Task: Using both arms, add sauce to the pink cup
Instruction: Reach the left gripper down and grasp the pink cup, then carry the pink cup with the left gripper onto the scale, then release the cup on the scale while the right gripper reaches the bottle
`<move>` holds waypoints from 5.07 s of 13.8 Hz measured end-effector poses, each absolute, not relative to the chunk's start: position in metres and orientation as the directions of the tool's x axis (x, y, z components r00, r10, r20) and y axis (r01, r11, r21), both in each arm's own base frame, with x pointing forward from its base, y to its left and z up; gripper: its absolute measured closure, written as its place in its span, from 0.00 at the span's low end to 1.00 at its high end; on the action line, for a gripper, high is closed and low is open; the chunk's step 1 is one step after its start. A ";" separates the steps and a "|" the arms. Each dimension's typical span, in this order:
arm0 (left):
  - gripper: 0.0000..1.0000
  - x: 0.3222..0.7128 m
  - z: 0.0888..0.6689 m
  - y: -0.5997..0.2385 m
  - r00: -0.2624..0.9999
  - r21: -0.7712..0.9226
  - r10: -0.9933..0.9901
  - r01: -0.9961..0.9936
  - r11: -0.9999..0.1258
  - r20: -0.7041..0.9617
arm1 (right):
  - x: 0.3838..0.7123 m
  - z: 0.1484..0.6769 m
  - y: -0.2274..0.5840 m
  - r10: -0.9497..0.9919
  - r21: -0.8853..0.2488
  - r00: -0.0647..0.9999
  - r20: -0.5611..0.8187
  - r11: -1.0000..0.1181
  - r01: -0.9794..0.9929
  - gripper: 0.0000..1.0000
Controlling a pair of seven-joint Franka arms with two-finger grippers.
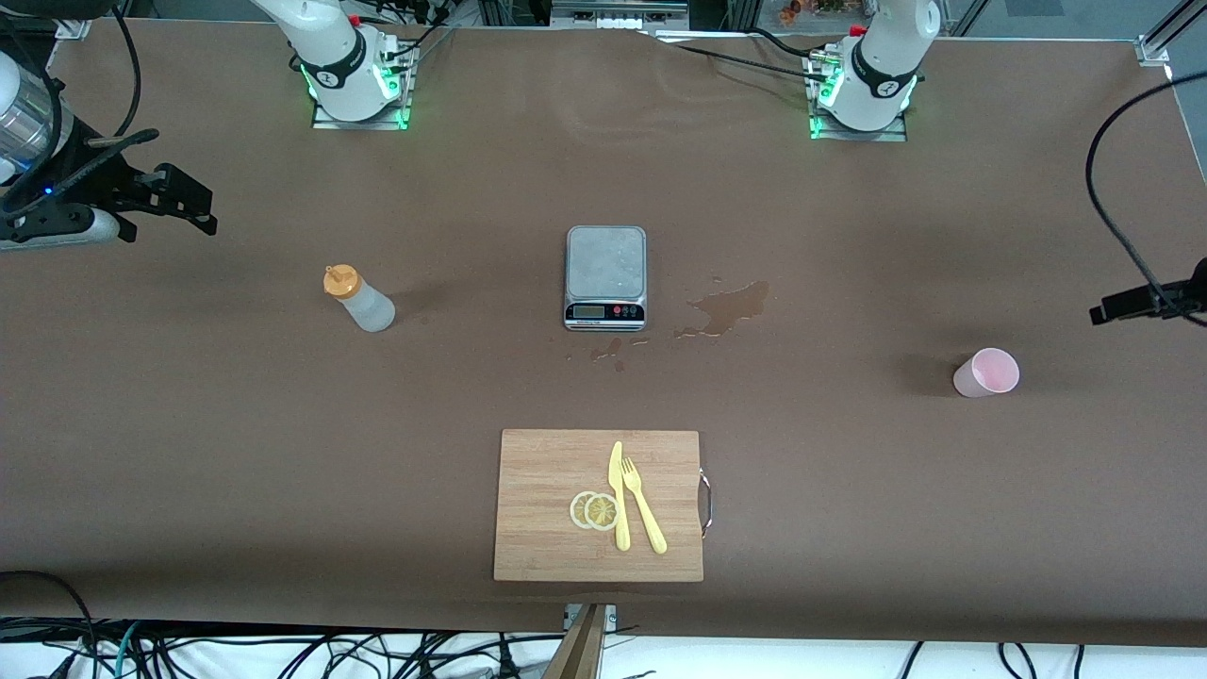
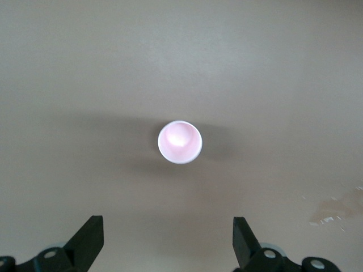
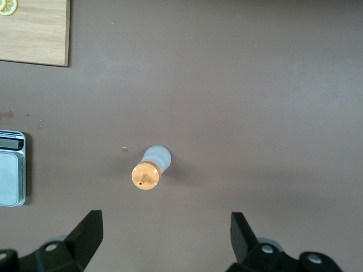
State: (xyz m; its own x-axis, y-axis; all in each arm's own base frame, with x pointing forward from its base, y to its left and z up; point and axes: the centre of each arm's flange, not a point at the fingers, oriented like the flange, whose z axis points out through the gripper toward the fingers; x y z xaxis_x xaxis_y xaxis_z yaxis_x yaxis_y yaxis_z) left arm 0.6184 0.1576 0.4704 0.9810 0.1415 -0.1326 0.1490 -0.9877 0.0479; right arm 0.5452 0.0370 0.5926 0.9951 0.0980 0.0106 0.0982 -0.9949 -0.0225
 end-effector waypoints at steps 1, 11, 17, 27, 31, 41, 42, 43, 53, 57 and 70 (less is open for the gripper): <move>0.00 0.623 0.448 0.161 0.979 0.048 0.145 0.153 -0.987 -0.144 | 0.545 0.593 0.037 0.098 -0.022 0.995 0.010 -0.995 0.098 0.00; 0.06 0.603 0.273 0.176 0.991 0.040 0.099 0.103 -0.994 -0.088 | 0.545 0.592 0.035 0.093 -0.023 0.996 0.007 -0.995 0.093 0.00; 0.57 0.596 0.224 0.175 0.991 0.040 0.091 0.095 -0.995 -0.101 | 0.544 0.591 0.034 0.093 -0.023 0.996 -0.003 -0.995 0.093 0.00; 0.96 0.619 0.301 0.144 0.989 0.075 0.035 0.047 -0.996 -0.147 | 0.545 0.593 0.035 0.094 -0.023 0.996 0.005 -0.995 0.095 0.00; 0.96 0.626 0.357 0.043 0.982 0.093 0.096 0.112 -0.989 -0.163 | 0.545 0.594 0.035 0.094 -0.023 0.996 0.011 -0.995 0.094 0.00; 0.96 0.542 0.381 -0.298 0.936 0.119 0.224 0.264 -0.957 -0.273 | 0.546 0.603 0.024 0.075 -0.024 0.997 0.019 -0.997 0.075 0.00; 0.96 0.527 0.369 -0.332 0.934 0.128 0.232 0.274 -0.953 -0.271 | 0.545 0.603 0.023 0.073 -0.024 0.997 0.015 -0.997 0.074 0.00; 0.96 0.510 0.356 -0.365 0.931 0.140 0.242 0.287 -0.948 -0.272 | 0.545 0.603 0.023 0.076 -0.024 0.997 0.011 -0.997 0.077 0.00; 0.96 0.426 0.264 -0.473 0.942 0.028 0.237 0.250 -0.968 -0.237 | 0.544 0.585 0.037 0.223 -0.092 0.973 -0.054 -0.972 0.218 0.00; 0.60 0.438 0.269 -0.468 0.937 0.038 0.263 0.278 -0.960 -0.229 | 0.555 0.562 0.046 0.263 -0.124 0.962 -0.078 -0.960 0.252 0.00; 0.00 0.544 0.486 -0.317 0.915 -0.041 0.320 0.320 -0.947 -0.245 | 0.557 0.446 0.041 0.760 -0.287 0.646 0.069 -0.605 0.743 0.00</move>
